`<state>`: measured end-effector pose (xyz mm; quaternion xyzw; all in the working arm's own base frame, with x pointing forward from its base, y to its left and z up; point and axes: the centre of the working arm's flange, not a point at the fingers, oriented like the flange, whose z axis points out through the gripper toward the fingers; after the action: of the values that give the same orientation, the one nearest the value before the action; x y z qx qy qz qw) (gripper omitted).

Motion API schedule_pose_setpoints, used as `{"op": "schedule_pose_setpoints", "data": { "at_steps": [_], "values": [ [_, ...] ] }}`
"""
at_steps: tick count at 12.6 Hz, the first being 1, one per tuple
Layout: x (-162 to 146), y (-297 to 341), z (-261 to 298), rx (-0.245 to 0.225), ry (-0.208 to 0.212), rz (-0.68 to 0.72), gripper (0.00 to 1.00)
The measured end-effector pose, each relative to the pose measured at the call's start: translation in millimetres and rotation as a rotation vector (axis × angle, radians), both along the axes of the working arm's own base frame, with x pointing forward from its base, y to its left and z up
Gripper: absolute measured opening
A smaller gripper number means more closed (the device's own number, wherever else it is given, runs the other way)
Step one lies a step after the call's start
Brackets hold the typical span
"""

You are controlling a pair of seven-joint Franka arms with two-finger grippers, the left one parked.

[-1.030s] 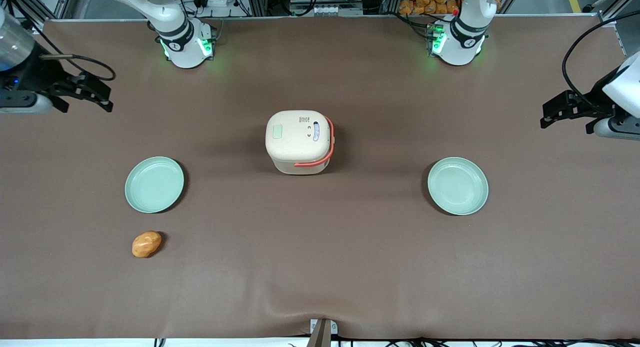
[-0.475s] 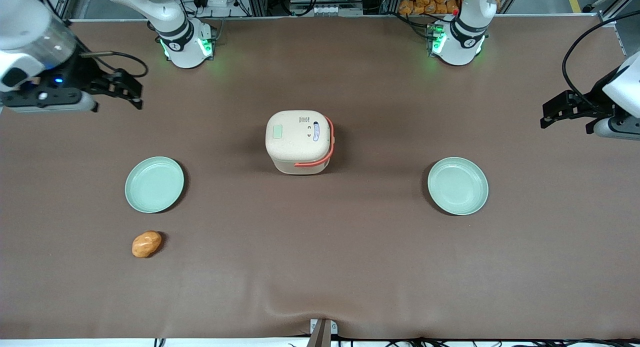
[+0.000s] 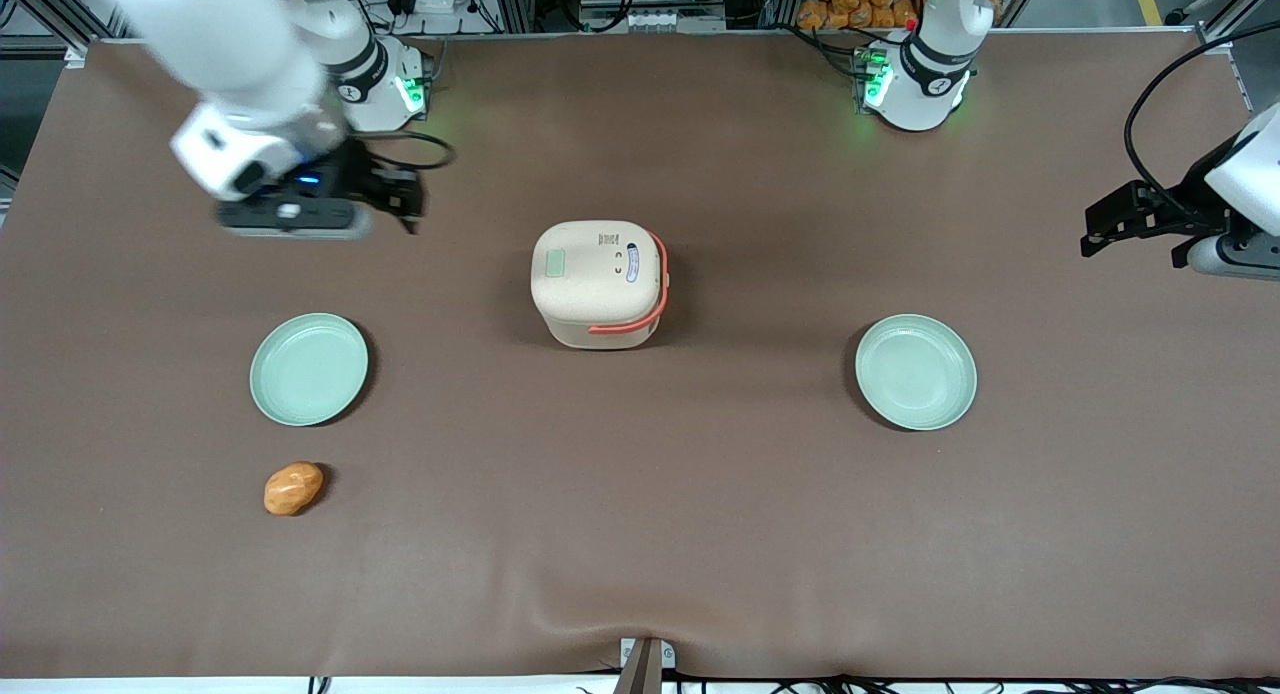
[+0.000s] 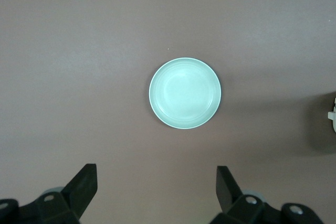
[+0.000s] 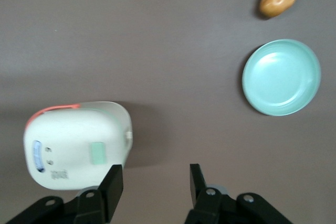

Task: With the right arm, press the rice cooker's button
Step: 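Move the right gripper over the white rice cooker's lid, then lower the closed right gripper onto the green lid button and press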

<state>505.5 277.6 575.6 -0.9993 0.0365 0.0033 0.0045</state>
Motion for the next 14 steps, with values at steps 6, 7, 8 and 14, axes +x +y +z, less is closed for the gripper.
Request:
{"op": "schedule_pose_setpoints", "data": {
  "at_steps": [6, 7, 8, 14],
  "values": [
    [-4, 69, -67, -0.009, 0.059, 0.002, 0.02],
    [-4, 74, -75, -0.008, 0.074, 0.004, 0.01],
    [-6, 80, -85, -0.009, 0.084, 0.012, 0.01],
    [-44, 125, -145, -0.04, 0.112, 0.054, 0.01]
  ]
}}
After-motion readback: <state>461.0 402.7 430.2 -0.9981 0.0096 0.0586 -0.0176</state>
